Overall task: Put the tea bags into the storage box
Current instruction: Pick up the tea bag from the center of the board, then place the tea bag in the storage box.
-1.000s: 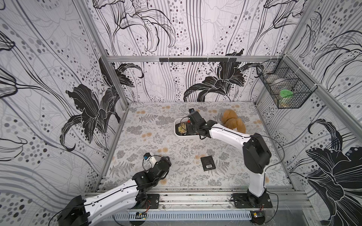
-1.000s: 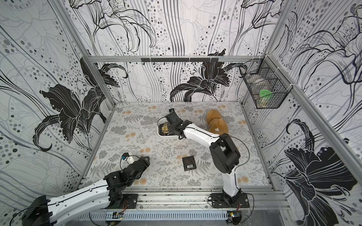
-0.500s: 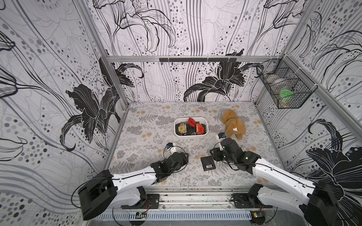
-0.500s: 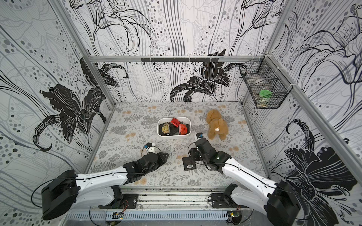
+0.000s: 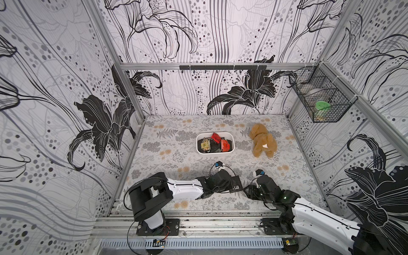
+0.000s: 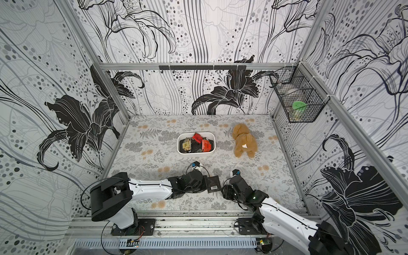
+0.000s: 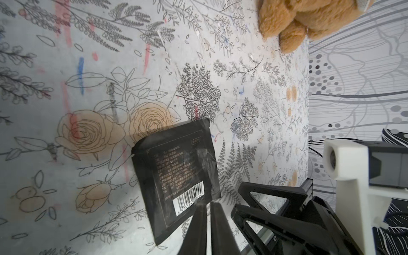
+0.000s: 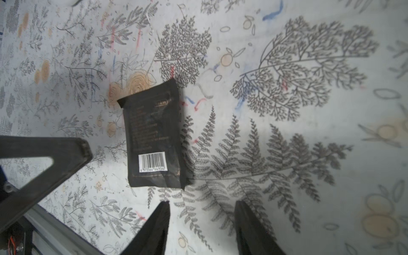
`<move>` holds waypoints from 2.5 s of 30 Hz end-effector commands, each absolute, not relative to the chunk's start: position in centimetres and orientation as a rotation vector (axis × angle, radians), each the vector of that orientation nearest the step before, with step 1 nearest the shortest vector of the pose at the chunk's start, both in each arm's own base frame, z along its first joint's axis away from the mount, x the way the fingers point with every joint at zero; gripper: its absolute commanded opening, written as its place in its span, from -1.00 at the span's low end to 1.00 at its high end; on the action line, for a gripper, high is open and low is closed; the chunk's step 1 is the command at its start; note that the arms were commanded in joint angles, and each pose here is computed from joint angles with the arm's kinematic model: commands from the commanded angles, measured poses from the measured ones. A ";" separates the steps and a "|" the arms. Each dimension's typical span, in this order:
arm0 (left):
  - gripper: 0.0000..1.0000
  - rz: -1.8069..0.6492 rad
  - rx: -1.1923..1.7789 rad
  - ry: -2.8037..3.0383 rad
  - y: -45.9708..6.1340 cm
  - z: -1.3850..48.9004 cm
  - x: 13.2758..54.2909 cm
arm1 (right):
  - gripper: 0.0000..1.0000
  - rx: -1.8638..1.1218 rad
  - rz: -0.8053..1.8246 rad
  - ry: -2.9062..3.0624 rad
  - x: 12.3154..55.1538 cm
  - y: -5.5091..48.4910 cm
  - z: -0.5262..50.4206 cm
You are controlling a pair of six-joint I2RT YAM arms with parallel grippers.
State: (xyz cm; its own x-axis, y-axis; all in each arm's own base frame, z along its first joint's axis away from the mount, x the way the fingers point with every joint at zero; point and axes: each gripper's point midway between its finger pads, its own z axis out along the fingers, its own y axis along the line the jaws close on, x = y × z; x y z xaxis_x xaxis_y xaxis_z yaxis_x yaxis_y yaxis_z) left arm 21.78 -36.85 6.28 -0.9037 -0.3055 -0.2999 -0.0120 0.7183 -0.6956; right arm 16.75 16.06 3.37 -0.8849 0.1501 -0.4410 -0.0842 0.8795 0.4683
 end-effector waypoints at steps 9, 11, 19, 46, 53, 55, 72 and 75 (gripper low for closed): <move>-0.92 -0.861 -0.225 2.591 -37.3 4.0 22.5 | 0.02 0.138 0.746 2.557 17.4 17.1 3.6; -0.93 -0.827 -0.234 2.593 -37.0 3.6 22.7 | 0.01 0.147 0.734 2.572 17.5 17.2 3.4; -0.96 -0.726 -0.257 2.605 -35.8 1.9 22.8 | 0.00 0.160 0.740 2.597 17.7 17.7 2.9; -1.00 -0.539 -0.213 2.642 -33.5 -1.4 21.6 | -0.36 0.020 0.850 2.595 18.6 21.0 1.8; -0.98 -0.652 -0.230 2.556 -33.9 1.5 22.0 | -0.99 0.032 0.748 2.610 19.3 20.2 1.8; -1.00 -0.714 -0.219 2.524 -34.5 3.1 22.2 | -1.00 0.000 0.739 2.615 19.3 20.3 2.2; 0.05 -0.765 -0.673 1.981 -19.3 13.0 22.5 | -1.00 -0.095 0.320 2.160 29.3 19.1 21.8; 0.19 -0.783 -0.694 1.962 -17.8 13.0 21.8 | -1.00 -0.164 0.507 2.076 32.0 24.4 24.6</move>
